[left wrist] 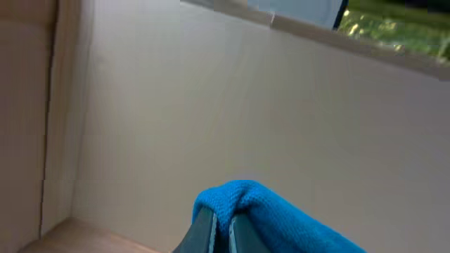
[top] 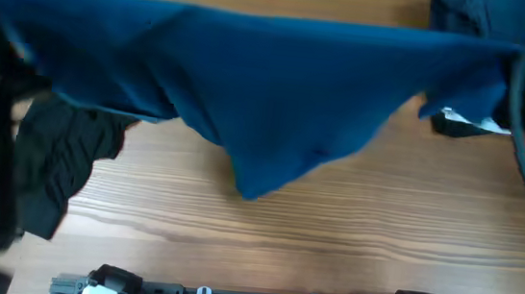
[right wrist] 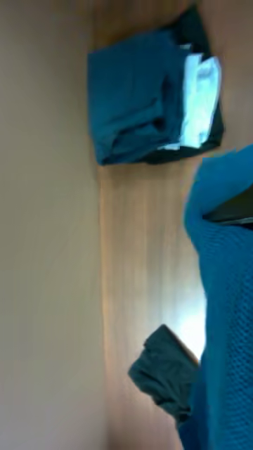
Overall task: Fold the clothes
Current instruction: 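Stretch the shirt between both grippers and lay it flat on the table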
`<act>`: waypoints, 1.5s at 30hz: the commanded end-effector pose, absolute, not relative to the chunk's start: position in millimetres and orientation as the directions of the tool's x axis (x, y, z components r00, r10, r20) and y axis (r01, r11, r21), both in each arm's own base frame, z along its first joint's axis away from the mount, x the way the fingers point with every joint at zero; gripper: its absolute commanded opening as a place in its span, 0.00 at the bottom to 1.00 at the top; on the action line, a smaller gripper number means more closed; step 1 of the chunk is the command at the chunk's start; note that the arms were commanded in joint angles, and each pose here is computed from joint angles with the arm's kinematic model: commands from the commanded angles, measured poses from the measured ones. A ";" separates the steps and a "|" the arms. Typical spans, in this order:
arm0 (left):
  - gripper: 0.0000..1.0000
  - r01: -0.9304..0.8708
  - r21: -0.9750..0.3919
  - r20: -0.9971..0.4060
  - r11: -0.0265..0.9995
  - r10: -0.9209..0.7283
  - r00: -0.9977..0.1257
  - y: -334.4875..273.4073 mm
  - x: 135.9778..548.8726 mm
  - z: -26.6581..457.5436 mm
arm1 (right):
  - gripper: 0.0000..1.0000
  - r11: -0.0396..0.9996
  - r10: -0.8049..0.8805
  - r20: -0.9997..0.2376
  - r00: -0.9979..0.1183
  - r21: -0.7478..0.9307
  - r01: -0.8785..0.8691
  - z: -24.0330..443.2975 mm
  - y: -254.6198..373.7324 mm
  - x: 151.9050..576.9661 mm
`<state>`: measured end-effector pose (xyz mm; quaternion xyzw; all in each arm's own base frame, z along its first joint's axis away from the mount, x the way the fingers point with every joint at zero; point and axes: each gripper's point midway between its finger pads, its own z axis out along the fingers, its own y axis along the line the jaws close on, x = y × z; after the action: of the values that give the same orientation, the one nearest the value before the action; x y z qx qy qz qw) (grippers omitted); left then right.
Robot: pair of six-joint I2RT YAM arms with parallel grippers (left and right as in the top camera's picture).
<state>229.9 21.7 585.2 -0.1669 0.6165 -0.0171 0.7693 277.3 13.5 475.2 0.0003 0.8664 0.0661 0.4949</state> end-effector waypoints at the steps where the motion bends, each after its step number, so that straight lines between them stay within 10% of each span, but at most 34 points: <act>1: 0.04 -0.166 -0.352 -0.896 0.921 -0.280 0.346 40.1 182.1 607.8 | 0.04 0.994 0.107 -0.917 -0.385 0.101 0.037 515.8 -4.4 229.5; 12: 0.04 -0.038 -0.333 -0.884 0.942 -0.298 0.360 29.8 147.8 613.1 | 0.04 0.995 0.100 -0.929 -0.355 0.087 0.052 526.9 -5.1 188.8; 30: 0.04 -0.334 -0.036 -0.955 0.942 -0.130 -0.265 -20.6 502.2 376.0 | 0.04 0.991 0.090 -0.462 -0.883 0.128 0.034 235.1 -14.1 505.9; 37: 0.05 -0.282 -0.052 -0.950 0.958 -0.134 -0.282 -47.8 597.7 268.9 | 0.04 0.990 0.092 -0.437 -0.895 0.134 0.037 116.9 -13.7 578.8; 42: 0.25 -0.189 -0.113 -0.963 0.975 -0.155 -0.222 -72.2 642.8 214.4 | 0.04 0.983 0.151 -0.481 -0.864 0.168 0.078 74.5 -10.6 613.3; 43: 0.48 -0.185 -0.125 -0.968 0.975 -0.161 -0.192 -73.5 649.4 209.3 | 0.24 0.981 0.159 -0.502 -0.850 0.174 0.081 71.4 -11.1 621.0; 44: 1.00 -0.181 -0.138 -0.973 0.974 -0.168 -0.160 -74.8 655.5 204.3 | 0.99 0.982 0.158 -0.533 -0.831 0.177 0.073 75.9 -11.1 628.7; 45: 1.00 -0.179 -0.145 -0.975 0.973 -0.172 -0.141 -75.4 658.8 201.4 | 1.00 0.982 0.157 -0.553 -0.818 0.178 0.068 79.8 -11.0 633.6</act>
<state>647.0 -76.0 218.1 -0.1141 0.7638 0.0111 0.6352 624.2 -15.4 78.1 0.0523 0.9566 0.0662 0.2790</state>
